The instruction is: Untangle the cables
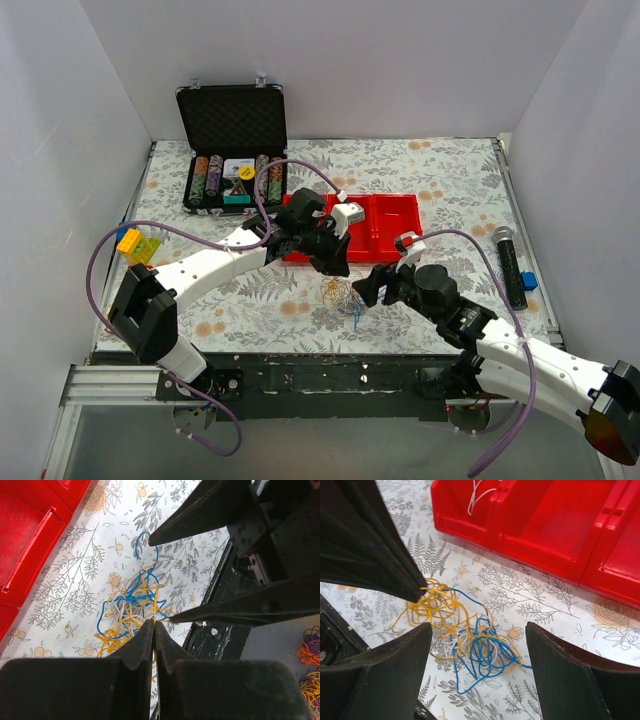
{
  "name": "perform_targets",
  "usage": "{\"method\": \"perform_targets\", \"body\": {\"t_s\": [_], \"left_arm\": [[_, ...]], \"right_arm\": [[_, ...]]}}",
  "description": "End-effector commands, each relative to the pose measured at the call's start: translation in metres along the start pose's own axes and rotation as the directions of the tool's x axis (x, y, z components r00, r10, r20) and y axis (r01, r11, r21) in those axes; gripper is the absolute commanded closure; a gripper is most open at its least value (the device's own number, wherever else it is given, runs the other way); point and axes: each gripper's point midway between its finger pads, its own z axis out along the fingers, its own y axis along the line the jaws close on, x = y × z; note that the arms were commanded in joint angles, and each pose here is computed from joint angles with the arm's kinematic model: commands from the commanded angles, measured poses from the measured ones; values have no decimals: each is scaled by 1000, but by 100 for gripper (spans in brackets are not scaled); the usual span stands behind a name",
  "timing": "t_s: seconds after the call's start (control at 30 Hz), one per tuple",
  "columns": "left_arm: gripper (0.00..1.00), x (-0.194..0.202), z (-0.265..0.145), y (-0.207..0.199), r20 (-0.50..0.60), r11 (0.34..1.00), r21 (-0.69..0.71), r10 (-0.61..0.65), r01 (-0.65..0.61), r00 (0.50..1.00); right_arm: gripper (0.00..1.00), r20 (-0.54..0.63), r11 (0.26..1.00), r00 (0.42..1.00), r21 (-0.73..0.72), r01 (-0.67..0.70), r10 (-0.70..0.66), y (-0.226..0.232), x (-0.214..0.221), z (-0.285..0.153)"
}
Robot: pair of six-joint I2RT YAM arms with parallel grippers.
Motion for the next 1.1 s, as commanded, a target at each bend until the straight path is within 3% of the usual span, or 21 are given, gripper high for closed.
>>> {"method": "perform_targets", "body": {"t_s": [0.0, 0.37, 0.5, 0.67, 0.87, 1.07], "left_arm": [[100, -25, -22, -22, 76, 999, 39, 26, -29, 997], [100, -38, -34, -49, 83, 988, 152, 19, -31, 996], [100, -56, -53, -63, 96, 983, 174, 36, -53, 995], [100, -103, -96, -84, 194, 980, 157, 91, -122, 977], [100, -150, -145, -112, 330, 975, 116, 143, -191, 933], [100, -199, -200, -137, 510, 957, 20, 239, -289, 827]], "right_arm": [[17, 83, 1000, 997, 29, -6, 4, -3, -15, 11], [22, 71, 994, 997, 113, -1, -7, 4, -7, 51], [23, 14, 994, 1000, 111, -2, 0, 9, 18, 58], [23, -46, 993, 999, 117, 2, 3, 8, 51, 57], [24, -86, 993, 996, 121, 2, 9, 6, 71, 54], [24, -143, 987, 990, 158, 24, -1, -6, 97, 43]]}}
